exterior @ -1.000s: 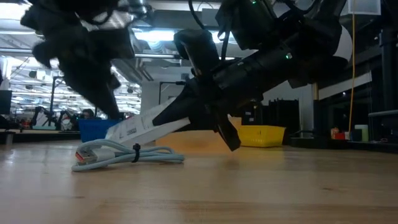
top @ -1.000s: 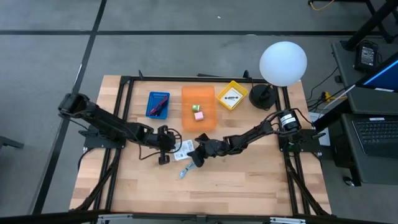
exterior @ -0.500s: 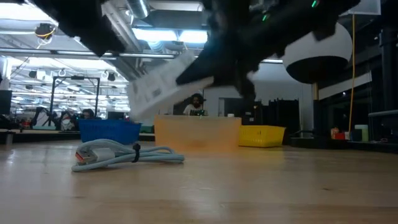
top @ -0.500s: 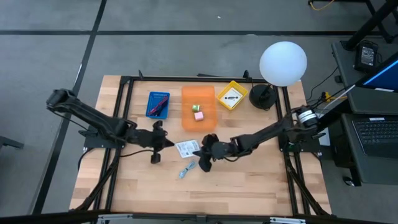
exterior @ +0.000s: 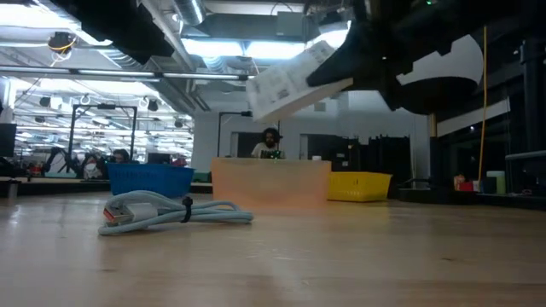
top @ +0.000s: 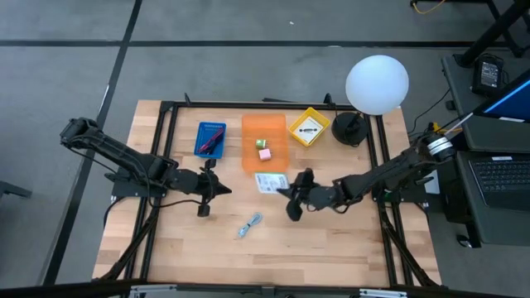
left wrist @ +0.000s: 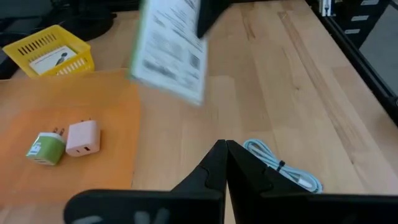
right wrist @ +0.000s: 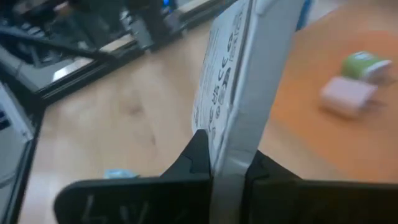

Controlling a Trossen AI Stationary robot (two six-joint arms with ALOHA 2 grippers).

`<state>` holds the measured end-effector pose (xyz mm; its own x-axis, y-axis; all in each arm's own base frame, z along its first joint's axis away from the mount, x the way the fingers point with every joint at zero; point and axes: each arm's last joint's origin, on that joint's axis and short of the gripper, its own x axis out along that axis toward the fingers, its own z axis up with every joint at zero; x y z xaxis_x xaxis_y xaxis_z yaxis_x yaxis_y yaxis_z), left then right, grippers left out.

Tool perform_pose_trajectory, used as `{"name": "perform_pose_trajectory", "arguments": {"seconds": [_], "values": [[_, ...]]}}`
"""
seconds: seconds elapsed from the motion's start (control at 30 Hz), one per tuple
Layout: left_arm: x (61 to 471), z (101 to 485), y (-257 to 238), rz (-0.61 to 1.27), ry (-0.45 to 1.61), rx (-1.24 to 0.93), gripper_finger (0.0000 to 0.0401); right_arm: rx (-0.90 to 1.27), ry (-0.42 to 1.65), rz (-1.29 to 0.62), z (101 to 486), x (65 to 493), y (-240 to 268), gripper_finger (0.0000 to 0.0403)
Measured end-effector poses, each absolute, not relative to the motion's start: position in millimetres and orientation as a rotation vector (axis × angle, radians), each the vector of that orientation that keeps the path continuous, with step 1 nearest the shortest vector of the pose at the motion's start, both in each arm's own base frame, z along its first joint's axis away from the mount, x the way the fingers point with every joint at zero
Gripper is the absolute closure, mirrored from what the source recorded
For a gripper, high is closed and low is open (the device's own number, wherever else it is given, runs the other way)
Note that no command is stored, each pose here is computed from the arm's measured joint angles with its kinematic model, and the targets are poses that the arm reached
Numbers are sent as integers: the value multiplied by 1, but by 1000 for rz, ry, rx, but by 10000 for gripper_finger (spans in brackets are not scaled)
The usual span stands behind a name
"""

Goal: Pick and place items into bin
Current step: Put the left card reader box into the yellow basket

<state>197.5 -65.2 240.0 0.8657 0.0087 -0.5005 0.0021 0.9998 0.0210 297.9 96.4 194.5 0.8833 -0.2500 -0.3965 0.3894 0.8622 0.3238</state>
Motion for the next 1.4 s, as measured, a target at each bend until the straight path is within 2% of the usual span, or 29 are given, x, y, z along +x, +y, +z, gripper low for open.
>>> {"name": "perform_pose_trajectory", "arguments": {"seconds": [0.3,0.47,0.7,0.87,1.03,1.4], "values": [[198,241,-65,16,512,23,399,359,317,-424,205,277,73,391],[201,244,-62,26,477,112,399,321,329,-466,203,279,60,391],[206,246,-40,237,456,142,399,213,342,-518,206,284,38,391],[208,246,-24,303,478,232,399,160,364,-576,206,285,18,391],[209,246,-13,345,492,259,399,123,478,-677,203,283,-1,391],[209,246,-5,380,499,253,399,14,757,-876,240,277,-19,391]]}}
